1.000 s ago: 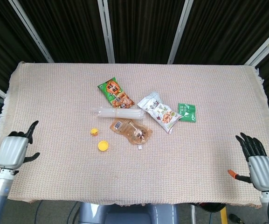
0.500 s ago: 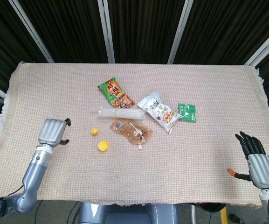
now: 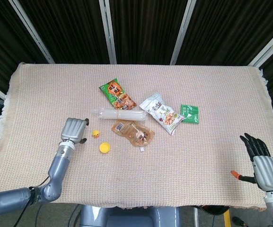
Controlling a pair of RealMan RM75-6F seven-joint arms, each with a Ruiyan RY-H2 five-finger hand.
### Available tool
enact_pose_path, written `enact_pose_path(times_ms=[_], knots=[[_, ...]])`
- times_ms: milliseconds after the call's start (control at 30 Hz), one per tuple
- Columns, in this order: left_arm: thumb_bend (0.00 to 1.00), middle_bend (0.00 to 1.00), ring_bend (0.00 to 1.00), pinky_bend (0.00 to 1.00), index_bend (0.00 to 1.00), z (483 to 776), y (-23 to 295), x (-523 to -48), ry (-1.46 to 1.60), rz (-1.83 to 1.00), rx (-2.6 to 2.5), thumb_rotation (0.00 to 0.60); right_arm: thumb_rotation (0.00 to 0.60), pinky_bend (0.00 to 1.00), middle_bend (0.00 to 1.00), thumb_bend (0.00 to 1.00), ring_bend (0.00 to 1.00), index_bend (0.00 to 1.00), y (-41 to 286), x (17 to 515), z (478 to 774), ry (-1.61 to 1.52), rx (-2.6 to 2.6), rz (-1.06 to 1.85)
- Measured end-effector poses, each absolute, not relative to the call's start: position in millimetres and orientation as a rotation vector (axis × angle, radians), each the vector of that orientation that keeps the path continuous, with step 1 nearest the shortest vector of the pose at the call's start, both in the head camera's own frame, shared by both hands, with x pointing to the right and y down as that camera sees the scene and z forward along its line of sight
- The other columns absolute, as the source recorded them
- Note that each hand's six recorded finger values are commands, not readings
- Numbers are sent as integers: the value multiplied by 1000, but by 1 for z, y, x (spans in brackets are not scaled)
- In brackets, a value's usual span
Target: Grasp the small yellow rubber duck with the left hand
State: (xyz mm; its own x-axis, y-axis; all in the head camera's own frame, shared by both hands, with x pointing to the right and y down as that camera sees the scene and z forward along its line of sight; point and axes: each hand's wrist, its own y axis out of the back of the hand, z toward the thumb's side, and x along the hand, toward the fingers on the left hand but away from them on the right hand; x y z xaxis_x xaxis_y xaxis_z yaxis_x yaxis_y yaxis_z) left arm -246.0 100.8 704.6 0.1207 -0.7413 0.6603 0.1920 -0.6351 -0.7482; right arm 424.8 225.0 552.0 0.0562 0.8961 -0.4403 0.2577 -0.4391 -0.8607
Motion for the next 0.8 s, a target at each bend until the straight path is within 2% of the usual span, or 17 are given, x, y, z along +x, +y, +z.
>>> enact_pose_path(times_ms=[500,800], knots=[[187,999,883,770,394,727,98,-218,500,-1634,-1649,600,600,0,0,11,0,43,223,427,548,-1192,-1761,1395],[239,999,882,770,394,740,104,-215,490,-1658,-1666,600,600,0,0,11,0,42,223,428,547,-1203,-1760,1391]])
